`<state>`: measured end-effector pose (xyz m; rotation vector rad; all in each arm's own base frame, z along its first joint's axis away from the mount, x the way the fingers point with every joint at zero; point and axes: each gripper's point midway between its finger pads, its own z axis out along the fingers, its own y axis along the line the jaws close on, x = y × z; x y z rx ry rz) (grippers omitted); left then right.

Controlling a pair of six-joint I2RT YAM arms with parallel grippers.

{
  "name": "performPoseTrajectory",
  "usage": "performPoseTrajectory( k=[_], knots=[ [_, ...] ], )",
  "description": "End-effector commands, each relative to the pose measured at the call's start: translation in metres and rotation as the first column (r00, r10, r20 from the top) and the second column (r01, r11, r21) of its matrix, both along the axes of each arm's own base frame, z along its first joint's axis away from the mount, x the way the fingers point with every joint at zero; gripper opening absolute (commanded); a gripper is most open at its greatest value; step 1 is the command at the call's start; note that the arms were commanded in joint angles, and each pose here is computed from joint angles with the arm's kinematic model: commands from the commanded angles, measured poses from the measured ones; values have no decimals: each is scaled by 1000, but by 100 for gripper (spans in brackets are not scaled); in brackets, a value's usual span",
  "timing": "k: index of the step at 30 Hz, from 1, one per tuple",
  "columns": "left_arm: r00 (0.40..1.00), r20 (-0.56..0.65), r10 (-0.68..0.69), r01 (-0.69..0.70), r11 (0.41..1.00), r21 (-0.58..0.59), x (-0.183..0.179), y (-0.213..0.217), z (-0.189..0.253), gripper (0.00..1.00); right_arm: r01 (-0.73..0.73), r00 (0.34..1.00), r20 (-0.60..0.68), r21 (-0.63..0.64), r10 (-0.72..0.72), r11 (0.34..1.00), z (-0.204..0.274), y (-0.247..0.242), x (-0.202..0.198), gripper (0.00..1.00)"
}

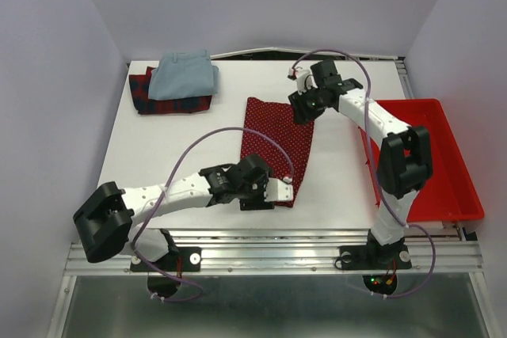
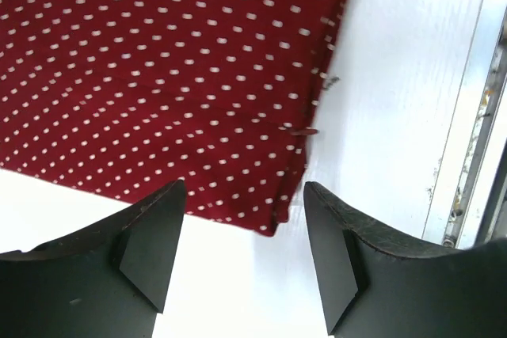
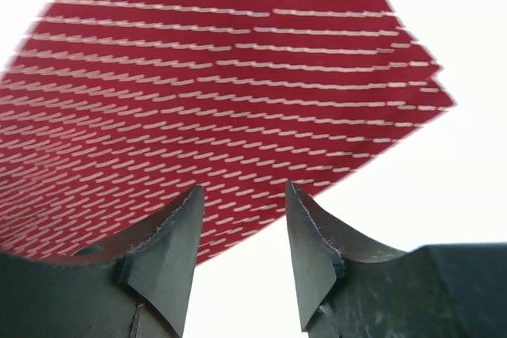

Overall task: Fold and stack the skirts
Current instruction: Fold the skirt

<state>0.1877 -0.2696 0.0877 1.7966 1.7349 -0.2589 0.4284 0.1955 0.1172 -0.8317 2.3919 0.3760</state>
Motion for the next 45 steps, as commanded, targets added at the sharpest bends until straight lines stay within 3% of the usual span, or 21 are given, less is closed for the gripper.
performPoseTrajectory(
  k=[1,4,7,10,14,16,19,23,25,26,31,32,34,38,39,41,45],
  knots=[
    [989,97,-110,98,989,114,-12,11,-28,73,-77,981,-161,208,111,975,15,37,-59,50],
    [974,194,-116,89,985,145,1,11,-34,73,-124,942,-266,290,205,949,3,47,-99,49],
    [975,195,-106,87,991,106,2,8,-23,73,-143,946,-240,296,219,945,1,41,-113,49],
    [991,128,-37,49,995,-92,-4,5,16,73,-112,944,-273,272,188,956,4,30,-140,49],
    [990,89,107,-85,972,-219,15,20,41,73,60,904,-426,191,28,980,-17,11,-169,55],
    [978,76,195,-169,949,-267,28,32,50,73,162,853,-518,147,-64,976,-29,4,-189,62],
    [965,122,230,-183,933,-311,35,39,59,76,236,819,-555,99,-143,967,-40,-3,-200,81],
    [963,137,231,-177,930,-322,37,38,61,79,368,707,-679,111,-200,923,-51,5,-225,86],
    [964,134,230,-178,930,-322,37,37,60,79,395,695,-693,145,-192,907,-52,8,-231,87],
    [964,133,229,-176,929,-326,37,36,60,79,434,649,-731,127,-211,892,-59,8,-243,88],
    [972,139,191,-133,930,-343,28,37,54,79,497,567,-804,161,-178,852,-58,21,-251,89],
    [973,151,175,-112,928,-355,26,36,56,79,542,506,-842,141,-187,829,-59,25,-254,90],
    [974,155,166,-103,930,-352,24,37,50,79,607,458,-864,131,-211,784,-63,31,-249,89],
    [975,167,145,-81,936,-342,24,37,50,79,691,422,-871,128,-252,712,-71,31,-255,84],
    [975,171,143,-77,935,-345,24,36,52,79,697,455,-858,176,-238,696,-70,34,-249,82],
    [977,174,126,-60,938,-341,22,35,51,80,721,438,-855,151,-276,676,-81,31,-256,79],
    [986,152,74,-20,943,-332,14,32,41,79,704,520,-811,229,-268,672,-81,40,-249,75]
  ],
)
